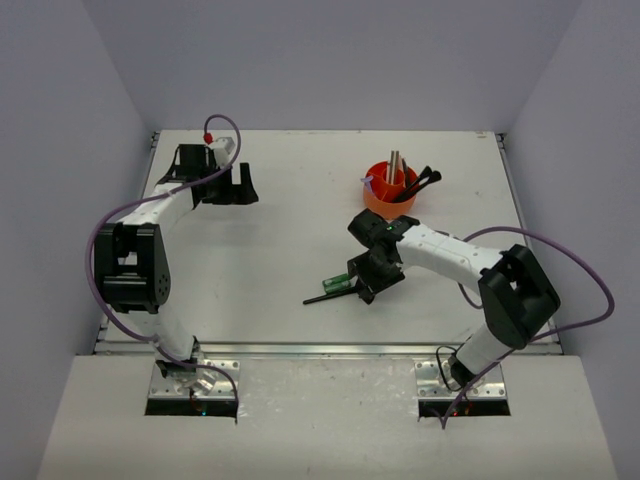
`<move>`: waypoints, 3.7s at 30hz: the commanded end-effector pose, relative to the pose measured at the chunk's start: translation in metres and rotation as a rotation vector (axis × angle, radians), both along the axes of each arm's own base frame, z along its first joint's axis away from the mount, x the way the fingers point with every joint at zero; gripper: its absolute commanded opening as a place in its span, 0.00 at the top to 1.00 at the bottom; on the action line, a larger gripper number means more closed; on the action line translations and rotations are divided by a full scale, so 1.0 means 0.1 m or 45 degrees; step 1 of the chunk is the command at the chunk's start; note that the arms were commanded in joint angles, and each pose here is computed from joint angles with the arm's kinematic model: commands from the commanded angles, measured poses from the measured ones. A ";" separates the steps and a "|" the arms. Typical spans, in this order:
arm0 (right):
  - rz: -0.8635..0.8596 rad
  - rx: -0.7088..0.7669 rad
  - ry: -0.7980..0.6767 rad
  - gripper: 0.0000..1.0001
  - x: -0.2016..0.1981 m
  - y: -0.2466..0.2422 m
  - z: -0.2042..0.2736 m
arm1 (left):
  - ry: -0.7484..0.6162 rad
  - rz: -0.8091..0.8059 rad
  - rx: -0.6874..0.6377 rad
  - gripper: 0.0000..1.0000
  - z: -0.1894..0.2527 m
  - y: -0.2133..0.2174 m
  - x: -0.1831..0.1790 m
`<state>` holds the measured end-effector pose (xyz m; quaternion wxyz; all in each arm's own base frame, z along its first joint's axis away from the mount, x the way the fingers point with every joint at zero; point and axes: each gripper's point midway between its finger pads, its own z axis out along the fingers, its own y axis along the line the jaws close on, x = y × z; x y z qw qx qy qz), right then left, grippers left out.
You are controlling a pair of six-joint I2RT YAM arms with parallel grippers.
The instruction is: Organize the makeup
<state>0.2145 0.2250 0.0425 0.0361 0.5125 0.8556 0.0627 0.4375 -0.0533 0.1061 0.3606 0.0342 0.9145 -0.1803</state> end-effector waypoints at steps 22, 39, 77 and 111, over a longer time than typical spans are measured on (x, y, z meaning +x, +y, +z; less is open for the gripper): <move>-0.256 -0.088 0.168 0.55 -0.05 -0.06 -0.37 | -0.107 0.006 0.008 0.00 0.25 0.05 0.05; -0.232 -0.140 0.147 0.58 -0.03 -0.17 -0.46 | -0.105 0.007 0.012 0.00 0.24 0.06 0.05; -0.092 -0.079 0.056 0.57 0.23 0.05 -0.43 | -0.105 0.002 0.017 0.00 0.20 0.06 0.05; -0.105 -0.326 0.063 0.86 0.10 -0.39 -0.59 | -0.100 -0.002 -0.004 0.00 0.21 0.04 0.04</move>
